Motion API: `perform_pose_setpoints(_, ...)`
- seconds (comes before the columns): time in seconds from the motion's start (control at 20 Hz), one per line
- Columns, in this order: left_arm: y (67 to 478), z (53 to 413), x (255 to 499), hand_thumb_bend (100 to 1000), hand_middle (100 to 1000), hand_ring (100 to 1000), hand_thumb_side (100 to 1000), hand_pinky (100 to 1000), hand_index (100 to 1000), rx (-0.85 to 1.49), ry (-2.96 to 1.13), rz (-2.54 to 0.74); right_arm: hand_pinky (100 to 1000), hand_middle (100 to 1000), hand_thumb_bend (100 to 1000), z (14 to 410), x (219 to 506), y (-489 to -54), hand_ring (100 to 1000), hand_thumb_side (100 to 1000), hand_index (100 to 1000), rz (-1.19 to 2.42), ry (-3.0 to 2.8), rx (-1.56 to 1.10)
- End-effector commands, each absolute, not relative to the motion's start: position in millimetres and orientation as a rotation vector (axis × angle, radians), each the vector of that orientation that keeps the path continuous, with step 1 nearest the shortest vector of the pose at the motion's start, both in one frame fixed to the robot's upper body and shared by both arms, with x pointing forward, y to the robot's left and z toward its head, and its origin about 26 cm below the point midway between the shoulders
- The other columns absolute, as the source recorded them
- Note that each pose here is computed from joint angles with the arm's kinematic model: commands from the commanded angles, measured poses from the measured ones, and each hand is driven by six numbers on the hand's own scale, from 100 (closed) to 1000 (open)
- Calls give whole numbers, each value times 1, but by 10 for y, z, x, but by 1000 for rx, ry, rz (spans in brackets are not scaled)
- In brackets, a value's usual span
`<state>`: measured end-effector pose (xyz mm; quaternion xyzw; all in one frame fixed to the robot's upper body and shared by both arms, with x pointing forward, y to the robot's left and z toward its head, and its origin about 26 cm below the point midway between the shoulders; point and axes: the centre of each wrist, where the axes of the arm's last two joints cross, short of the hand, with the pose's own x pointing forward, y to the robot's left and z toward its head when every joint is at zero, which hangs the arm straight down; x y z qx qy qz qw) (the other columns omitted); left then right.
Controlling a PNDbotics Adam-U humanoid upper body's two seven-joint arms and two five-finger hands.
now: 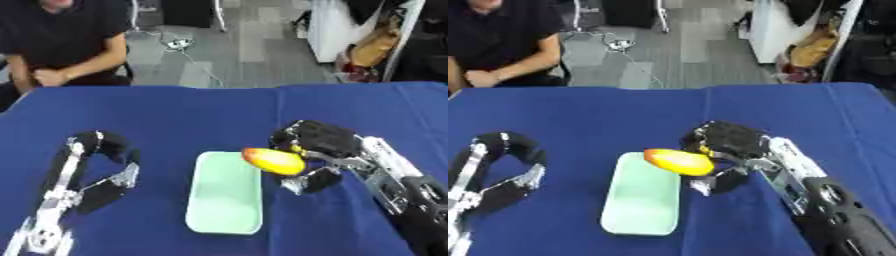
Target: Pick up objects on the table and place them in the box.
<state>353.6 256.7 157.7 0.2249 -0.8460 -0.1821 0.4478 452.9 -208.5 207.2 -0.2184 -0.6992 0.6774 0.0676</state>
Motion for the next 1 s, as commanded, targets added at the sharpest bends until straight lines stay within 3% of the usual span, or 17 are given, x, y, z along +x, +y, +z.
perform_pose_setpoints(0.05, 2544, 1697, 3530, 100, 458, 461, 215, 659, 596, 554, -2138, -458, 352, 474, 100, 2173, 4574, -2029, 463, 581, 544, 2039, -2127, -689)
perform_pose_setpoints(0.4, 2519, 1715, 3538, 100, 459, 462, 231, 659, 596, 545, -2146, -466, 363, 473, 100, 2104, 4657, -1917, 462, 580, 541, 2079, -2099, -683)
perform_pose_setpoints(1.0, 2474, 1759, 3551, 100, 459, 462, 337, 660, 596, 532, -2175, -465, 369, 472, 100, 1948, 4758, -1867, 462, 577, 541, 2109, -2037, -704)
